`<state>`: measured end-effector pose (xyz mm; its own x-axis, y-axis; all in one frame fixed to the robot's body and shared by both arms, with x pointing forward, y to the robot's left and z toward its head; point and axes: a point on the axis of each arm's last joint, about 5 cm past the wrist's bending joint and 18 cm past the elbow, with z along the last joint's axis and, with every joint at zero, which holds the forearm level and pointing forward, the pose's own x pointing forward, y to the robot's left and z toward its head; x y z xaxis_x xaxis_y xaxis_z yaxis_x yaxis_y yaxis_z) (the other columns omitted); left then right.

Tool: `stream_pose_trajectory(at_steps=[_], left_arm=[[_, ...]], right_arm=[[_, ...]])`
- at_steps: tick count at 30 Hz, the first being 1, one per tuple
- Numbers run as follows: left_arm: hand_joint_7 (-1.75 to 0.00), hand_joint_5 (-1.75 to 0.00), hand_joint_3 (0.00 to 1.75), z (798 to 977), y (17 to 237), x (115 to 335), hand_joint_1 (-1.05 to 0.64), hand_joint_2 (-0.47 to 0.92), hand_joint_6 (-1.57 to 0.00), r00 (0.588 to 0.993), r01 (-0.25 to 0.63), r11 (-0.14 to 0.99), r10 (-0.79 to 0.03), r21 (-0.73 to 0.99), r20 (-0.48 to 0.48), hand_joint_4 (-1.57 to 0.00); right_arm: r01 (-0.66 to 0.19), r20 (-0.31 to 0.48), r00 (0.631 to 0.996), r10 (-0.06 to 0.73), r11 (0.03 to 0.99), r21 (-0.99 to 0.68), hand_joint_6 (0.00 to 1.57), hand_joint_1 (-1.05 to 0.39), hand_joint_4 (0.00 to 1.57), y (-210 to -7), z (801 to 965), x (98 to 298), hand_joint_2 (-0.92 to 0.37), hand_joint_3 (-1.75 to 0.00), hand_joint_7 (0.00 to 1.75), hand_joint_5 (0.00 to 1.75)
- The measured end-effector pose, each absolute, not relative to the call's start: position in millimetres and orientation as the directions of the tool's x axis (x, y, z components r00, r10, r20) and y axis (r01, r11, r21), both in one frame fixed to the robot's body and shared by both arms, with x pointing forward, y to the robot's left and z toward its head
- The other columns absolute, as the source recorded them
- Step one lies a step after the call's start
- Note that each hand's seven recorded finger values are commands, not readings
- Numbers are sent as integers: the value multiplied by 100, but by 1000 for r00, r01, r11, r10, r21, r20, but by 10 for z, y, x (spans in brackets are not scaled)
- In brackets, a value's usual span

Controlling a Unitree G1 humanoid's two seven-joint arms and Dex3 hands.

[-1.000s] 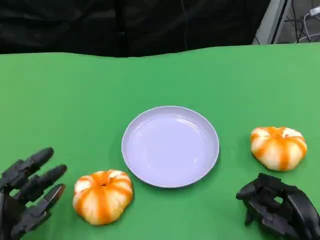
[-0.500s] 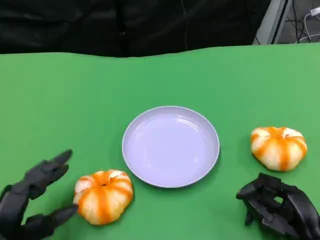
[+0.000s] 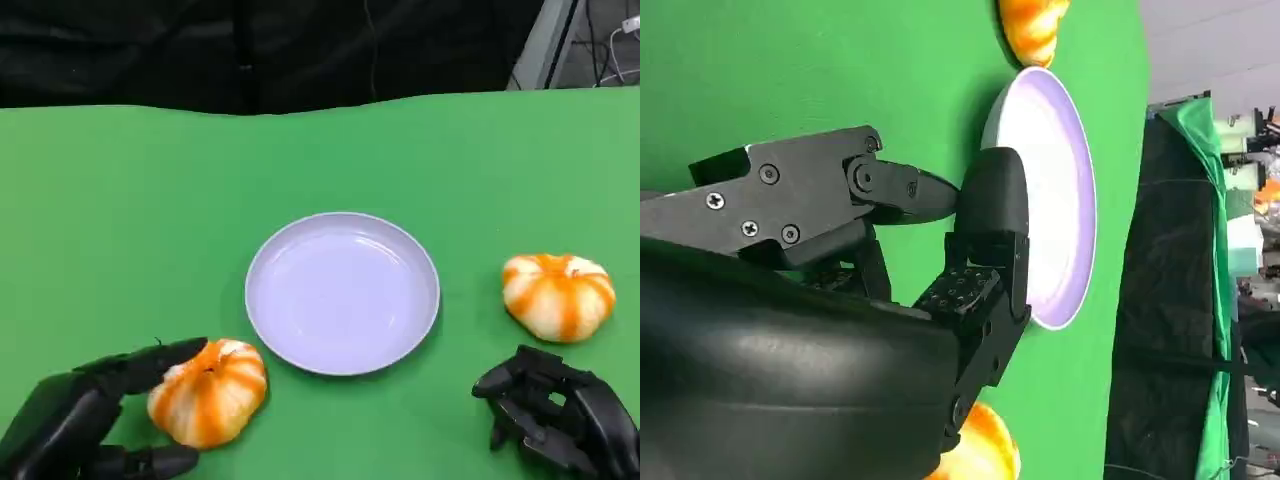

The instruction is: Grasp the bread from the table and place it into the plate.

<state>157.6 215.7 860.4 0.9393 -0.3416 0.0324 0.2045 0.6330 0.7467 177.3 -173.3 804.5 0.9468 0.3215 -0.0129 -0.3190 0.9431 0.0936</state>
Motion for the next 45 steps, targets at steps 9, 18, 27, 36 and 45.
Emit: stream_pose_trajectory(at_steps=[9,18,27,36,45], left_arm=[[0,0,57,8668,1942,1691,-100,92,-39,922,288,468,-372,836,-109,-41],[0,0,58,8675,1838,1898,-99,92,-39,909,320,367,-379,874,-173,-41],[-1,-1,41,8605,1834,2022,-73,92,-40,906,342,334,-367,878,-213,-44],[-1,-2,16,8615,1850,2039,-17,92,-45,896,389,416,-379,822,-232,-50],[-3,-6,9,8683,1873,2033,-14,91,-54,890,405,432,-387,806,-240,-58]], right_arm=[[-319,-10,947,321,943,92,75,-26,67,-1732,8039,1769,-92,-46,112,175],[-316,-9,948,318,944,90,74,-25,68,-1723,8044,1772,-92,-47,112,175],[-319,-8,947,321,944,82,74,-25,66,-1719,8049,1775,-92,-47,113,175],[-321,-8,947,322,944,82,73,-26,66,-1720,8049,1775,-92,-46,114,175],[-325,-6,945,327,942,82,74,-27,67,-1721,8051,1776,-92,-46,113,175]])
